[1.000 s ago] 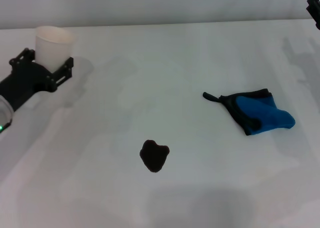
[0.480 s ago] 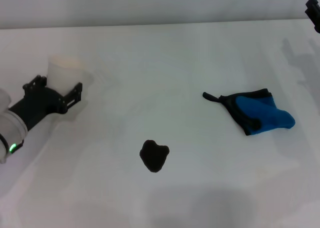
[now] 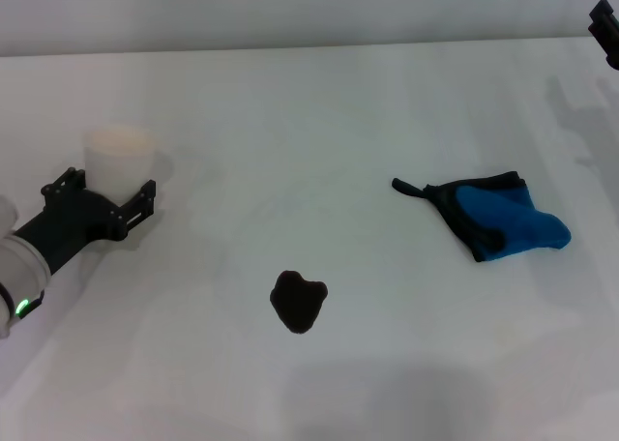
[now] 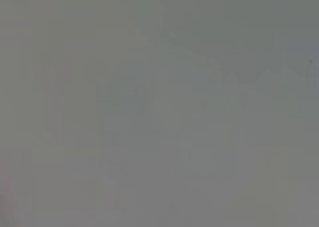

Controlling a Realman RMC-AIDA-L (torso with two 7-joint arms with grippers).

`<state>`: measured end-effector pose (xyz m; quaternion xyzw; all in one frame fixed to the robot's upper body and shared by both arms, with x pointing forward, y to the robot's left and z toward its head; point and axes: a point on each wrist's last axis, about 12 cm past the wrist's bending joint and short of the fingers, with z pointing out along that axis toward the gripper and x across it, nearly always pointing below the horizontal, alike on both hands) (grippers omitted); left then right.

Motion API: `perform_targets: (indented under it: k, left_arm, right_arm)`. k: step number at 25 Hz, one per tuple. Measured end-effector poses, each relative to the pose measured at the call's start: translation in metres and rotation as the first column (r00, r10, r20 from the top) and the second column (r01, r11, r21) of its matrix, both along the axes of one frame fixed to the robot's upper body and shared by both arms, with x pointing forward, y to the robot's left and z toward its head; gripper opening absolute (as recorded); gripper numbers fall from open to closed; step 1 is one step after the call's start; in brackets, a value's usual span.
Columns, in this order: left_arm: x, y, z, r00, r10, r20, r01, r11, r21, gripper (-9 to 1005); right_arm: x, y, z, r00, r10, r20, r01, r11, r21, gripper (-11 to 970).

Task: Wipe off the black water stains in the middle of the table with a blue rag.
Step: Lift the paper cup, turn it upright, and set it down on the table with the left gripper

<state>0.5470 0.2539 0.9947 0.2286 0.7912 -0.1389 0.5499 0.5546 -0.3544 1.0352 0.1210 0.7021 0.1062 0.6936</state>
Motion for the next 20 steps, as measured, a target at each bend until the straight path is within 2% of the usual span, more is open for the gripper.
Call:
perform_targets:
  k: [8, 20]
  left_arm:
    - [-0.009, -0.001, -0.002, 1.000, -0.012, 0.006, 0.013, 0.999, -0.038, 798]
    - [-0.023, 0.003, -0.010, 0.998, 0.040, -0.051, -0.046, 0.991, -0.124, 877]
  right_arm:
    - [-0.003, -0.001, -0.002, 1.000, -0.003, -0.004, 0.003, 1.000, 0.003, 842]
    - [-0.003, 0.002, -0.003, 1.000, 0.022, -0.010, -0.022, 1.000, -0.008, 841]
